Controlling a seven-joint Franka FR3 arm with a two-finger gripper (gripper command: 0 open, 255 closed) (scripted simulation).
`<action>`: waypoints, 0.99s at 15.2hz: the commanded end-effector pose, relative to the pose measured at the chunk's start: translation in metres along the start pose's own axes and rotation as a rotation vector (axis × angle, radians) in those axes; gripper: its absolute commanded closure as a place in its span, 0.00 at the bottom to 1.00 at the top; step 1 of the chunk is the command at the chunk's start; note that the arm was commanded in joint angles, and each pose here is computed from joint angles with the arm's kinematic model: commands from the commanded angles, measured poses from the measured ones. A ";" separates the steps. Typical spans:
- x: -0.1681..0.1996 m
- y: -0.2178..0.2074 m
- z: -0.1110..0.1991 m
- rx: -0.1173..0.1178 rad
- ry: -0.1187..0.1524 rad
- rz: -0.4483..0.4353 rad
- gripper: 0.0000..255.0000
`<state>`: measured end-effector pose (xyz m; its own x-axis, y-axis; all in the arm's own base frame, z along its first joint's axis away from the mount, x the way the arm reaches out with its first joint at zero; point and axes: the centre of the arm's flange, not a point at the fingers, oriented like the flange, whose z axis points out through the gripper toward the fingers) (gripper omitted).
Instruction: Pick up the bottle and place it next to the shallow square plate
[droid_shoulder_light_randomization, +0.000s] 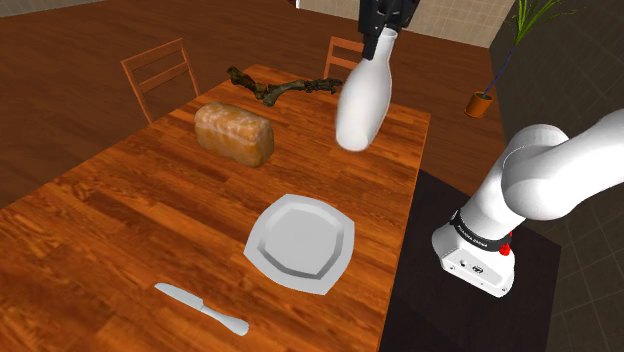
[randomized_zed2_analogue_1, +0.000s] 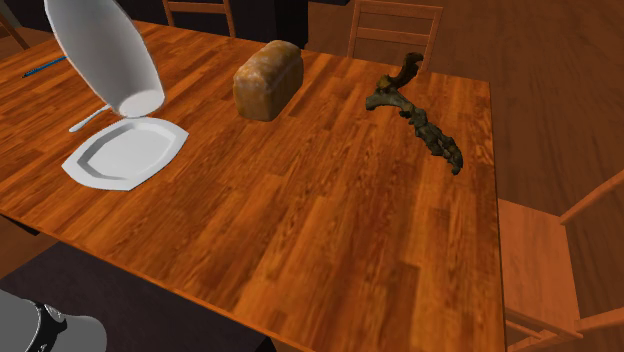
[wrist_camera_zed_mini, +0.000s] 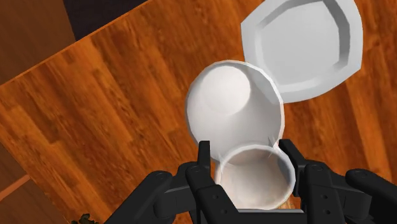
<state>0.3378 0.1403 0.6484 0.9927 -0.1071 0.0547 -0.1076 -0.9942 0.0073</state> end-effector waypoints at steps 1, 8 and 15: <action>-0.014 -0.023 -0.005 0.000 0.000 0.002 1.00; -0.054 -0.102 -0.032 0.000 0.000 0.002 1.00; -0.094 -0.181 -0.058 0.000 0.000 0.002 1.00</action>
<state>0.2671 0.3199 0.6937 0.9928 -0.1070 0.0547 -0.1076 -0.9942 0.0080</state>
